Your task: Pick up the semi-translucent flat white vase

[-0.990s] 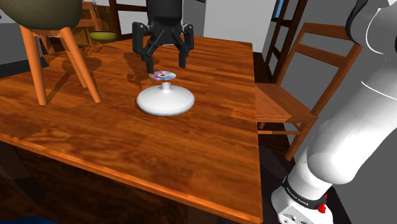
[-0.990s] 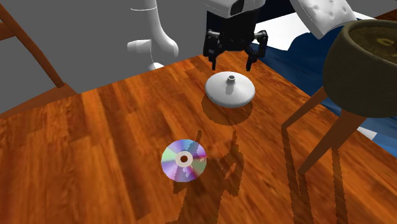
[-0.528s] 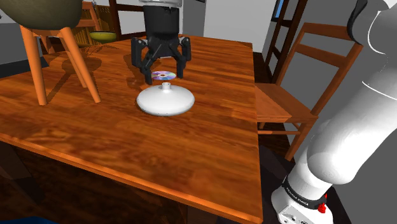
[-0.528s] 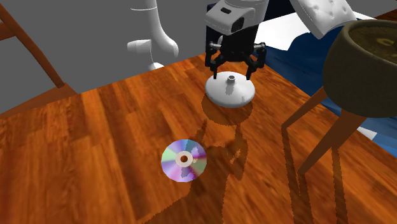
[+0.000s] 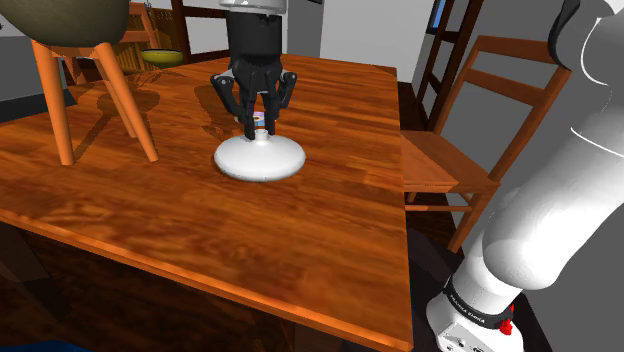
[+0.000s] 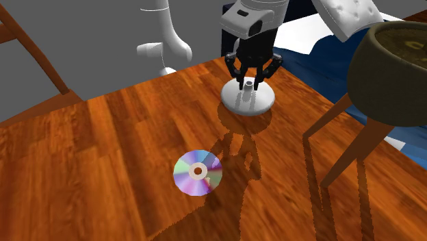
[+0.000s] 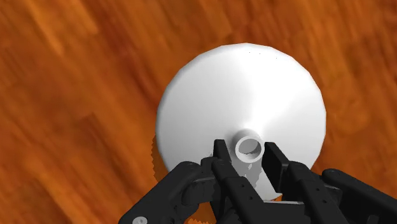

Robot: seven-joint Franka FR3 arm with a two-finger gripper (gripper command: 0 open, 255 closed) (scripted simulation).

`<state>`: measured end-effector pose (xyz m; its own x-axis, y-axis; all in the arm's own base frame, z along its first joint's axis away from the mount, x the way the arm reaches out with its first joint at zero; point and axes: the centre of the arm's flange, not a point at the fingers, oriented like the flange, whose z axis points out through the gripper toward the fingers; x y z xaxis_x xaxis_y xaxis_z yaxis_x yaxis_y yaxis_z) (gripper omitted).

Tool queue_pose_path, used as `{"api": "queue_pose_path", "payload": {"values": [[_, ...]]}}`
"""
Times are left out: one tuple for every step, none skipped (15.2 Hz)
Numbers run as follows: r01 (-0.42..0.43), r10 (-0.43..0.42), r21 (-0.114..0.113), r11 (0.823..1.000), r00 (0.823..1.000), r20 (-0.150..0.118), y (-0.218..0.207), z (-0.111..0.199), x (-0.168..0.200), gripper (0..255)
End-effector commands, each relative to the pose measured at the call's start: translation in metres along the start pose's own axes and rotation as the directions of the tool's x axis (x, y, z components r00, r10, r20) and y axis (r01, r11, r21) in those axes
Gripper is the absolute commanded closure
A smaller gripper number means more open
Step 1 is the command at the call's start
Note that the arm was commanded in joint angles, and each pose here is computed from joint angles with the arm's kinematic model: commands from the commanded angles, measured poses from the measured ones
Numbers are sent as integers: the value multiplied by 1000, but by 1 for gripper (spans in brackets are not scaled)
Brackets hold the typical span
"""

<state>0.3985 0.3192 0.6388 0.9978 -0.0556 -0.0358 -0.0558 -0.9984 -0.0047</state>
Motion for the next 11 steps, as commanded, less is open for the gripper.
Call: {"api": "queue_pose_path", "payload": {"values": [[-1,1,-2,1000,1000,4,0,2,1,255],[-1,1,-2,1000,1000,4,0,2,1,255],[-1,1,-2,1000,1000,4,0,2,1,255],[-1,1,-2,1000,1000,4,0,-3,1,255],[-1,1,-2,1000,1000,4,0,-9,1,255],[-1,1,-2,1000,1000,4,0,-14,1,255],[-1,1,-2,1000,1000,4,0,-19,1,255],[-1,1,-2,1000,1000,4,0,-24,0,255],[-1,1,-2,1000,1000,4,0,-30,0,255],[-1,1,-2,1000,1000,4,0,-35,0,255],[-1,1,-2,1000,1000,4,0,-40,0,255]]}}
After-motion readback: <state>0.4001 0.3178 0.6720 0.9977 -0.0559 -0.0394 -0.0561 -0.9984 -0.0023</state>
